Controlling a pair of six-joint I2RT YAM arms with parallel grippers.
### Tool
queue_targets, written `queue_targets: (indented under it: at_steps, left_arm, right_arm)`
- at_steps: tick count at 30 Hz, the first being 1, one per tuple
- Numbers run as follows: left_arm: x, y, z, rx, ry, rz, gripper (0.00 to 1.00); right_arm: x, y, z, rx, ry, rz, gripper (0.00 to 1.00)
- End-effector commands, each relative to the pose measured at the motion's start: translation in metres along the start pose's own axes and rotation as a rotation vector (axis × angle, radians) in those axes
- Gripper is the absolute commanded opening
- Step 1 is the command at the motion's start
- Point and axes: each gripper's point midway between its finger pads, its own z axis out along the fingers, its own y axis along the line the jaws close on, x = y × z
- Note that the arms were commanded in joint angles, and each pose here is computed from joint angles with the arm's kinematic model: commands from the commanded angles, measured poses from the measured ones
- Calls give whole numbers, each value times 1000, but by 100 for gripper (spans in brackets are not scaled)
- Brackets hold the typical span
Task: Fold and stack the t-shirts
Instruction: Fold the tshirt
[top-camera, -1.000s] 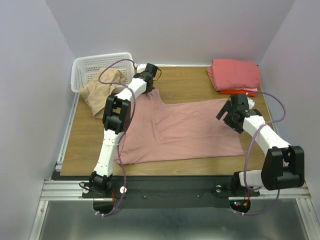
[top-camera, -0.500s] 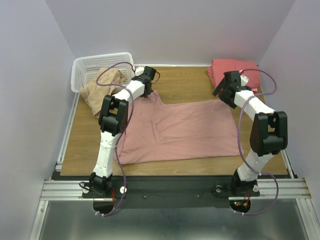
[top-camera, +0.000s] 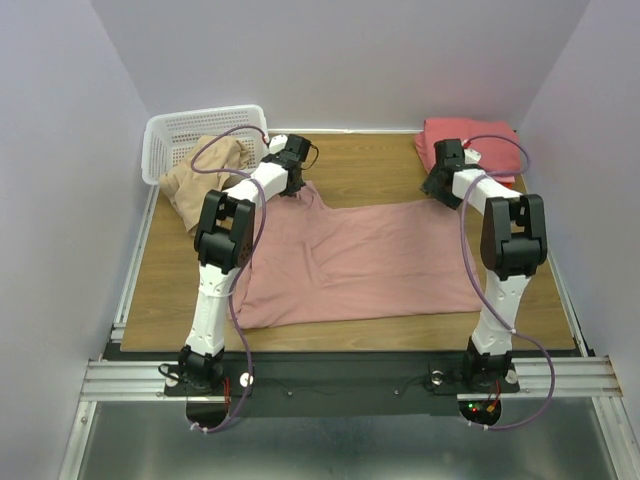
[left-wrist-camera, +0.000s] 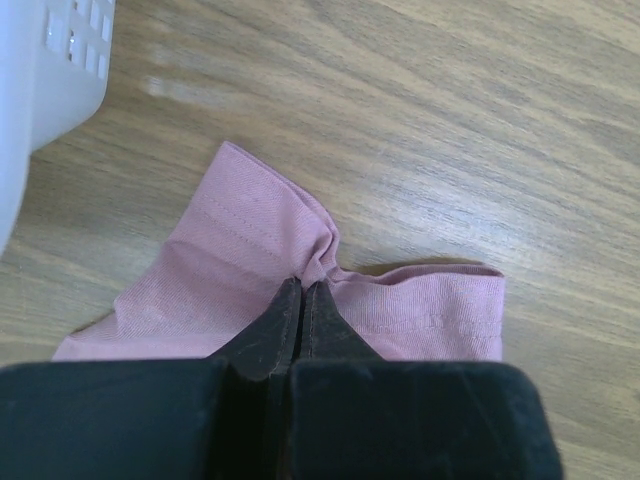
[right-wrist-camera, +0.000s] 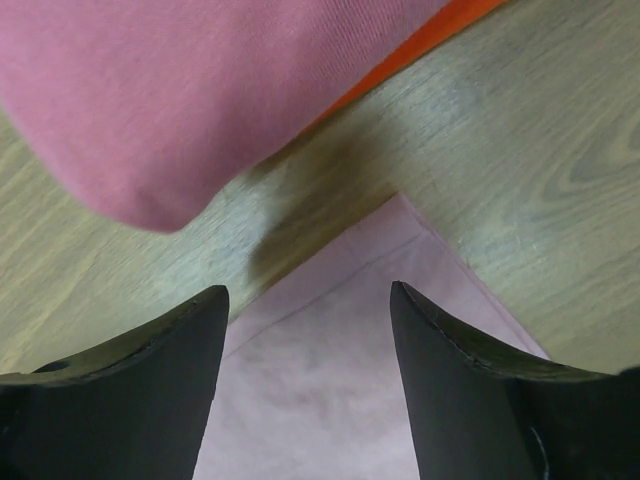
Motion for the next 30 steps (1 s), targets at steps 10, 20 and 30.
queue_targets:
  at_steps: [10, 20, 30]
  left_arm:
    - [-26, 2, -33, 21, -60, -8, 0]
    - [-32, 6, -53, 32, -83, -23, 0]
    - [-1, 21, -82, 32, -87, -36, 0]
  right_arm:
    - [-8, 3, 24, 43, -47, 23, 58]
    - [-13, -7, 6, 58, -74, 18, 26]
    - [-18, -13, -25, 35, -100, 1, 0]
